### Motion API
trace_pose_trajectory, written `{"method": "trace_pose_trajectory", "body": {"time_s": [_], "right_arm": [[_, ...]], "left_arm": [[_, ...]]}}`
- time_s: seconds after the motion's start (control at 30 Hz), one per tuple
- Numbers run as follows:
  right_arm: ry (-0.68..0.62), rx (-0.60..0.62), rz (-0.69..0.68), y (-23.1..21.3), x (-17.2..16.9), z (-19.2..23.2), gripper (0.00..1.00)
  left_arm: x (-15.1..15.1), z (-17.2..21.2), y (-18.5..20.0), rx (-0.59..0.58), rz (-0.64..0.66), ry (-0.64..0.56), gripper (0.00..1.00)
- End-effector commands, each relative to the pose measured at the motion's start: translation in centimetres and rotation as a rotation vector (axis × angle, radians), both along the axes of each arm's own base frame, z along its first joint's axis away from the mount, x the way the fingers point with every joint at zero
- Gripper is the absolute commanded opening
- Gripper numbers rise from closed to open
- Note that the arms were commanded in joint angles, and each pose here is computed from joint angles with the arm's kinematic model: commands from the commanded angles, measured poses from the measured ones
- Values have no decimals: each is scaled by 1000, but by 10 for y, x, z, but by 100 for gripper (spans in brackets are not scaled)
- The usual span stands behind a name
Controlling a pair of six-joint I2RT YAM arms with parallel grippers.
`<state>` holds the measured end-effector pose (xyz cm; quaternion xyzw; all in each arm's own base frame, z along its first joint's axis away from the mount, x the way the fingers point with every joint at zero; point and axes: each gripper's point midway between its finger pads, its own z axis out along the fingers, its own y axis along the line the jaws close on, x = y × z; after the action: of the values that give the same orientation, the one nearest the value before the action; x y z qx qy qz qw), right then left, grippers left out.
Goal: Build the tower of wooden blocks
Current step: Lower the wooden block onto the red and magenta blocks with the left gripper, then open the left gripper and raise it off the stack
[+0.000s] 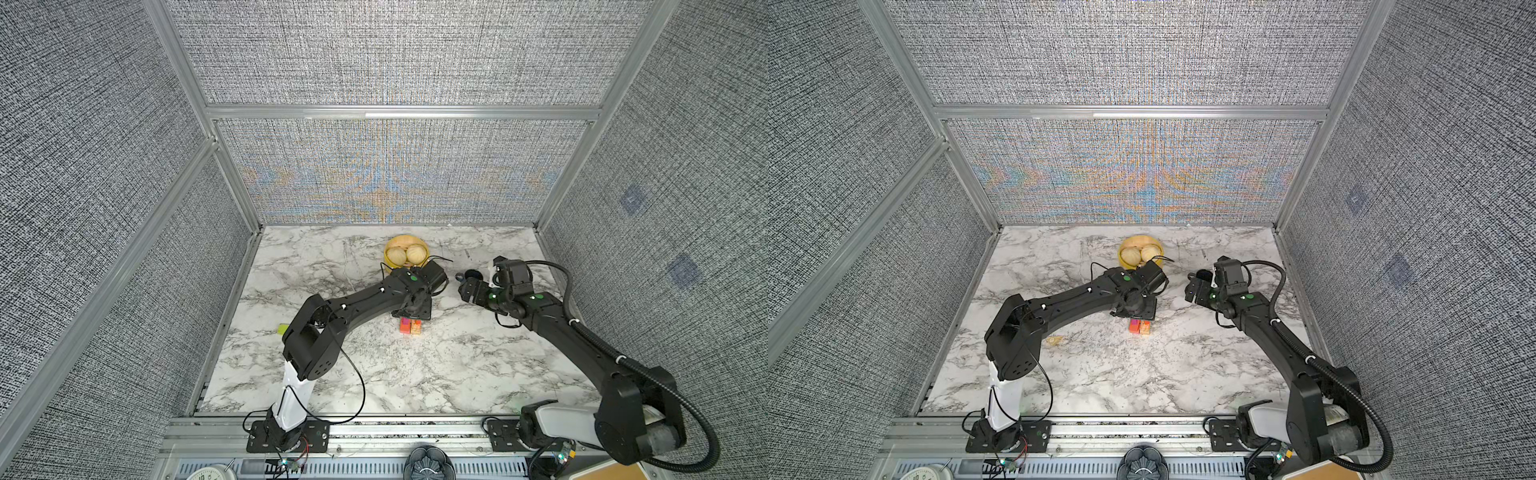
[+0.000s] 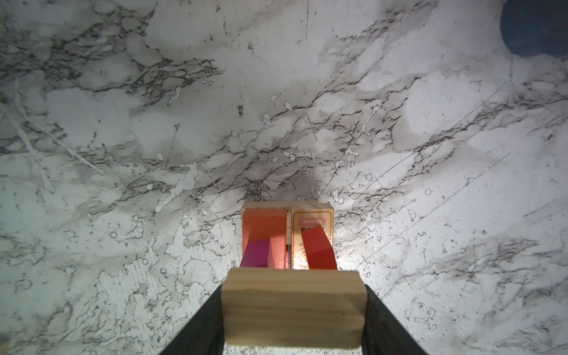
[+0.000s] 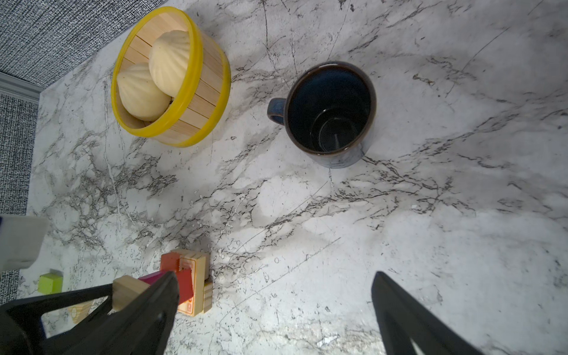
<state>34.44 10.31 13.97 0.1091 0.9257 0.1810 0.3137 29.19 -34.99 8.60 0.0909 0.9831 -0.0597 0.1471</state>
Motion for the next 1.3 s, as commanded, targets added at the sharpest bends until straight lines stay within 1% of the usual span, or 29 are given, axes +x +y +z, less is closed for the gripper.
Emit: {"method": "trace_pose_trajectory", "body": {"time_s": [0.0,0.13,0.43,0.57,0.63,0.77,0.87,0.97,1.13,1.27], "right_arm": [[-19,9,15,3,4,5,99],[-19,11,19,4,4,6,99],[-18,9,22,4,4,5,99],[-23,9,29,5,4,6,99],[-34,7,38,5,3,9,99],[-76,-8,60,5,2,18,99],[-116,4,93,11,4,27,99],[-115,8,125,19,12,35,99],[-145,11,201,52,35,57,99],[-163,11,271,85,56,69,99]], "left_arm": [[1,2,4,16,9,-11,67],[3,1,7,37,20,-10,69],[3,5,8,35,19,-18,75],[5,14,14,41,29,-49,79],[7,29,20,30,43,-91,82],[10,51,31,49,22,-150,91],[13,65,48,56,42,-177,96],[16,73,72,33,86,-181,100],[22,88,130,22,178,-199,100],[18,92,177,4,259,-224,100]]}}
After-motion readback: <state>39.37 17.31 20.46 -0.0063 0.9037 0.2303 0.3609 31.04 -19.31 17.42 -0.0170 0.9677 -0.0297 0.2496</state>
